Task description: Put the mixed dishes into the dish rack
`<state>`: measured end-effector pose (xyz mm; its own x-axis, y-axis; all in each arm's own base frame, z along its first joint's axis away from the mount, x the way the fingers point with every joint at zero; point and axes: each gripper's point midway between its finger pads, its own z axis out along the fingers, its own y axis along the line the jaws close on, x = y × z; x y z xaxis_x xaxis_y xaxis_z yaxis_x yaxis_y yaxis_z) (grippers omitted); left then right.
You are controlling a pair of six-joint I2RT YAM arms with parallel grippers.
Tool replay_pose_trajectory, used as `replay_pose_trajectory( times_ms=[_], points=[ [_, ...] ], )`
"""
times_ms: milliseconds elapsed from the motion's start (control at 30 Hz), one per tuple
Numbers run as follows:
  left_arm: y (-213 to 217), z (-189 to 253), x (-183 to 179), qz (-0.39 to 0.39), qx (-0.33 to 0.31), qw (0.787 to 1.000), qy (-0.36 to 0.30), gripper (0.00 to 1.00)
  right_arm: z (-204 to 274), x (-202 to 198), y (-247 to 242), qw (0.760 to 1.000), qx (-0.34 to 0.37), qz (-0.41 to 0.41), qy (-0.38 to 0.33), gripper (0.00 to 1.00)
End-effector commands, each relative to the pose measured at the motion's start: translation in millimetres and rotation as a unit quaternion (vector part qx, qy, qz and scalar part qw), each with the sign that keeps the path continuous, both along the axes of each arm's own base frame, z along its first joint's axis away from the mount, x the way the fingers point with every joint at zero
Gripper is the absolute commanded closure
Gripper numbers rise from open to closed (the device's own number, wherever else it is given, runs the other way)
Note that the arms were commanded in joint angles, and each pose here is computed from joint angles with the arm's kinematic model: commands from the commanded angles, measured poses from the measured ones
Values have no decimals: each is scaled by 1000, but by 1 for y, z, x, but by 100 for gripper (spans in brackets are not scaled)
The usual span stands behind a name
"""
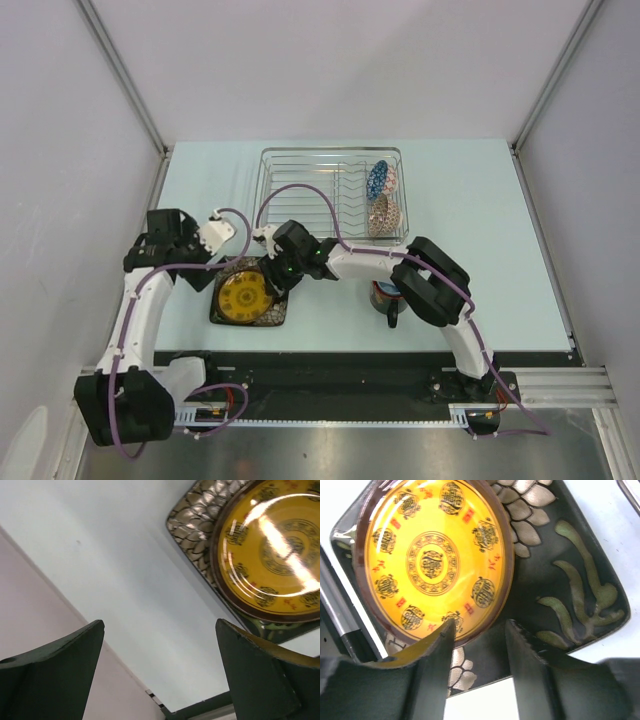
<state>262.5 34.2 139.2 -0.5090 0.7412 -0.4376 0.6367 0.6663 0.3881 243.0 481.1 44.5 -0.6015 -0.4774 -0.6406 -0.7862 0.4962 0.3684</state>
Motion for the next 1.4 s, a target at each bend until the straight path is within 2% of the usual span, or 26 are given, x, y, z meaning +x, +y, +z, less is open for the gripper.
replay_pose_trajectory(
  times_ms=[0, 67, 167, 300, 500, 700, 867, 1133, 1367],
  points=[
    [-17, -24, -34, -29, -51, 997, 59, 2, -10, 3, -2, 1000, -21, -5, -1, 54],
    [-22, -33, -43, -23, -80, 994, 75, 2, -9, 4, 0, 1000, -22, -4, 0, 62],
    [-35, -43, -49, -16, -137, 987, 87, 2, -10, 3, 2, 1000, -25, 0, 3, 68],
    [-51, -51, -46, 0, -204, 974, 103, 2, -6, 4, 5, 1000, -25, 4, 2, 71],
    [-55, -43, -35, 20, -251, 963, 100, 2, 2, 5, 12, 1000, -14, 6, 5, 76],
    [-51, -34, -33, 32, -274, 957, 93, 1, 9, 4, 15, 1000, -6, 6, 6, 100],
    [-40, -32, -23, 53, -294, 949, 98, 2, 21, 5, 12, 1000, 4, 3, -3, 100],
    [-44, -35, -15, 56, -322, 939, 111, 1, 15, 5, 11, 1000, 7, -1, 4, 100],
    [-56, -53, -22, 43, -363, 913, 182, 4, 13, 7, 8, 1000, 7, -6, 0, 100]
  ],
)
